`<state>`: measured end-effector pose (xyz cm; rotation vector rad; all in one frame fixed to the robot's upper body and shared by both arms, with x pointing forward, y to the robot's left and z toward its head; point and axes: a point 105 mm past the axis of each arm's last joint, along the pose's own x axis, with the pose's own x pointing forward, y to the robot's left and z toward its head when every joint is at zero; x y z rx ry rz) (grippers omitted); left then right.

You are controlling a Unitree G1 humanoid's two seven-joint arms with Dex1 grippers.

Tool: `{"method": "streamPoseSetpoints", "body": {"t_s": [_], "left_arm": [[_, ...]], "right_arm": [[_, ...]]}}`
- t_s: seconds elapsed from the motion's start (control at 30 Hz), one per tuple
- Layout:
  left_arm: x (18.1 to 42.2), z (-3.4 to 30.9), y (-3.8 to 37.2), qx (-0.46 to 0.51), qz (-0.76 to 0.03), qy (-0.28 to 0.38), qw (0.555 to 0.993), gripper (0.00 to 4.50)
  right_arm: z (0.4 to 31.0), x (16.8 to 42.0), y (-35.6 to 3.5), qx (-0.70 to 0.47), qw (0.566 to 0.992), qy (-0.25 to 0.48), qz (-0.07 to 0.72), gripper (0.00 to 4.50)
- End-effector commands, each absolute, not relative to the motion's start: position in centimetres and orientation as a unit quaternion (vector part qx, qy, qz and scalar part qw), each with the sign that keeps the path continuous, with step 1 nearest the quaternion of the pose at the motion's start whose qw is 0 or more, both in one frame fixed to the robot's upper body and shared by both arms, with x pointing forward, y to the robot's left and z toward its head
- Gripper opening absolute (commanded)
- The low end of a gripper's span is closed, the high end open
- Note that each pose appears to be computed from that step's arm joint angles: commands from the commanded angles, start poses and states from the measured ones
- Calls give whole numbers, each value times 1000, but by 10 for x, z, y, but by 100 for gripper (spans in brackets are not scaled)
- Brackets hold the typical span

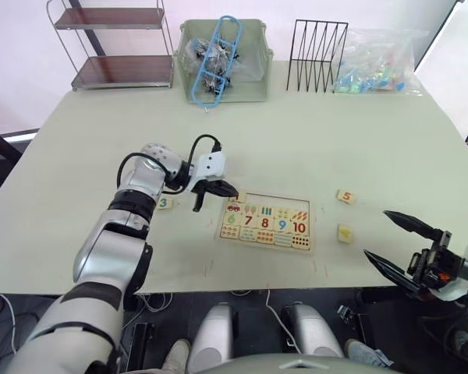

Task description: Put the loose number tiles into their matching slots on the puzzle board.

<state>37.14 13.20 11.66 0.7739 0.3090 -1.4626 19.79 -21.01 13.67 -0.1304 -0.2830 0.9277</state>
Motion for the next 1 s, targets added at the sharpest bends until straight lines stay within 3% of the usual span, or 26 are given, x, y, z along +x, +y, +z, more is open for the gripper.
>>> {"method": "streamPoseSetpoints", "body": {"t_s": [0.03, 0.37, 0.63, 1.0], "left_arm": [[371, 111, 139, 355, -646, 157, 658, 3], [374, 133, 129, 311, -655, 112, 680, 3], [381, 157, 137, 242, -616, 82, 745, 3], [359, 165, 183, 174, -515, 65, 837, 3]], "right_arm": [[145, 196, -211, -76, 880, -148, 444, 450], [145, 196, -210, -73, 881, -150, 443, 450], [143, 201, -220, -62, 894, -139, 421, 450], [149, 223, -248, -70, 909, -150, 381, 450]]}}
